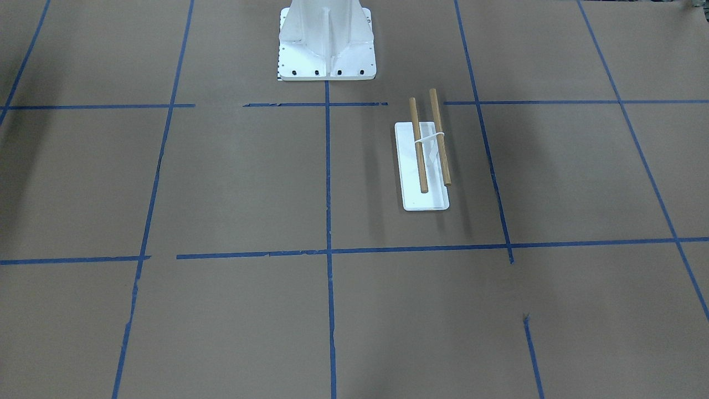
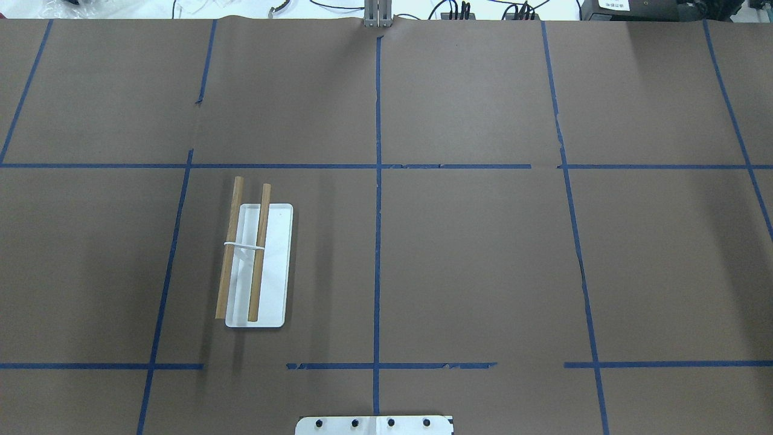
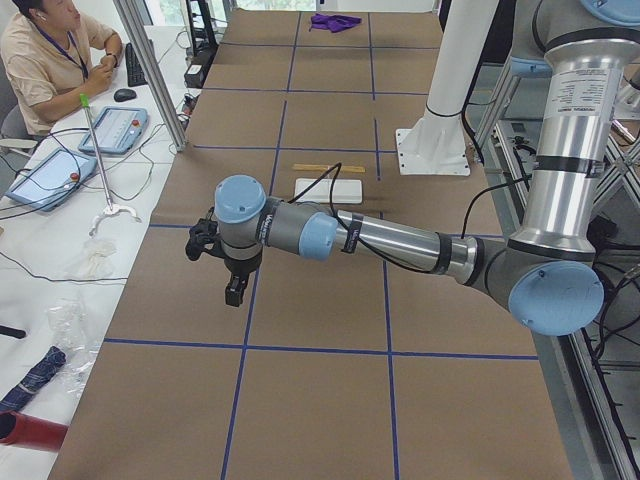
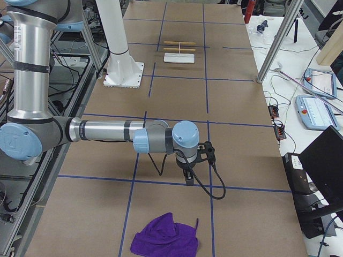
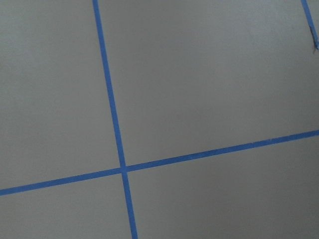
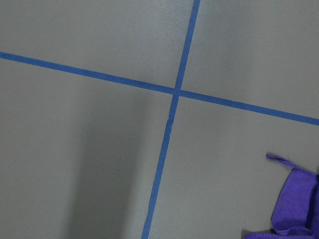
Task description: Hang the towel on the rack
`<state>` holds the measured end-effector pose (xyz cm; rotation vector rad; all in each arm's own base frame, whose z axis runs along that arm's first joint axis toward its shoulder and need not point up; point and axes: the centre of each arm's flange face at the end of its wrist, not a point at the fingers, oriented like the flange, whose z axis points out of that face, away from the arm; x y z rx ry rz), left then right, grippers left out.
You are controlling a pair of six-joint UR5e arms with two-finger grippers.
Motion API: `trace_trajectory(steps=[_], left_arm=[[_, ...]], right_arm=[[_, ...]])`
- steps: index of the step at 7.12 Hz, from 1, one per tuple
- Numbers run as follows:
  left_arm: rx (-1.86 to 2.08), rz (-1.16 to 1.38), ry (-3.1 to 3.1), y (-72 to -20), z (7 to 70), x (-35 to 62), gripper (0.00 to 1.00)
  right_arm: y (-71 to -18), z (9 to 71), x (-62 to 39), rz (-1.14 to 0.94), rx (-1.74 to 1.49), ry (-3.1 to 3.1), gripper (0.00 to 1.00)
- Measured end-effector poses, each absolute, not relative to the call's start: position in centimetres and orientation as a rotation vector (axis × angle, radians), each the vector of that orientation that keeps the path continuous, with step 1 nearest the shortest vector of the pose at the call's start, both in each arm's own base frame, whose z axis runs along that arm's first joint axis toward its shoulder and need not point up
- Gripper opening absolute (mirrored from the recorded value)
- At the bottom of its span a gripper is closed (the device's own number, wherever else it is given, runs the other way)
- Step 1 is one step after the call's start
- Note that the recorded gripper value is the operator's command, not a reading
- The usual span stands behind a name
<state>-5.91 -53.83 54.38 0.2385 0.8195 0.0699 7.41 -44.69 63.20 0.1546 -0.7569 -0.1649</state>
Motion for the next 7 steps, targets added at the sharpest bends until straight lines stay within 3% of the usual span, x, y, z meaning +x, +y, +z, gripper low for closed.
trace_trajectory(steps=[7], left_arm=[[0.296, 0.081, 0.818, -54.4, 54.6, -6.4, 1.0]], right_arm=[[-44.7, 64.7, 5.0, -0.265, 0.227, -0.712, 1.0]])
